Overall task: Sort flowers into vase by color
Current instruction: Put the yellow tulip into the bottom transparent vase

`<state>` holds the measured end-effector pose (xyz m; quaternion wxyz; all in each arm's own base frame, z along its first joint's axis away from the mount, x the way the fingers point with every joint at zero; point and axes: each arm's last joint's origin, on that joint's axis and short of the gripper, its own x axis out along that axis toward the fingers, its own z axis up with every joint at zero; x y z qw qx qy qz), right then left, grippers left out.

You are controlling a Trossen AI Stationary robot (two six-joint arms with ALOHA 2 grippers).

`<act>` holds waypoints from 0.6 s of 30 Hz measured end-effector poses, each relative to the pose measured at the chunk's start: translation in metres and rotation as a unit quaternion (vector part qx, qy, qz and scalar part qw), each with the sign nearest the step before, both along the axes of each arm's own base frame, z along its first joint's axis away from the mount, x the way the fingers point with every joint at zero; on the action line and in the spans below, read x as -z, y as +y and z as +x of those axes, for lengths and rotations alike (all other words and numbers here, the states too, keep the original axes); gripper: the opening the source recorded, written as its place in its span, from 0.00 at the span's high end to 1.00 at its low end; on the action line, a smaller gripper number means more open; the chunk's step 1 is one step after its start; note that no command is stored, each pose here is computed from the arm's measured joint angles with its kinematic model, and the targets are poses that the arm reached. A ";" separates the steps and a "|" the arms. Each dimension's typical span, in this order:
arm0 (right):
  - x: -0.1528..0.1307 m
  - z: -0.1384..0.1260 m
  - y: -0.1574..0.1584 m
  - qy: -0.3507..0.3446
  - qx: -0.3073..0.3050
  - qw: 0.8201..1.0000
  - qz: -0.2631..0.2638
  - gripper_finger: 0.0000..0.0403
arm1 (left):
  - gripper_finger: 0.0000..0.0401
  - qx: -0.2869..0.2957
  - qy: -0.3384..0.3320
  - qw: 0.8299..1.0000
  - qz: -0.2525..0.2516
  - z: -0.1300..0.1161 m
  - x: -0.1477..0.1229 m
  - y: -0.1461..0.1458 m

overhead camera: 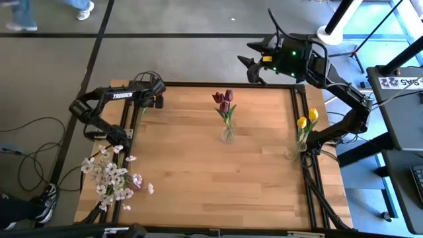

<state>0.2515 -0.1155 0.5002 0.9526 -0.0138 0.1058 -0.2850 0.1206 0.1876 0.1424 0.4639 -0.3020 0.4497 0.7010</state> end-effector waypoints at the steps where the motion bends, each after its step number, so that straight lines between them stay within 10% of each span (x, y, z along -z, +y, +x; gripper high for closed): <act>1: 0.001 0.000 0.000 0.004 0.000 1.000 0.002 0.28 | 0.66 -0.005 -0.001 1.000 0.002 0.000 0.002 0.001; 18: 0.013 -0.023 0.011 0.077 -0.007 0.994 0.076 0.28 | 0.78 -0.045 -0.050 0.997 -0.026 0.014 0.024 0.003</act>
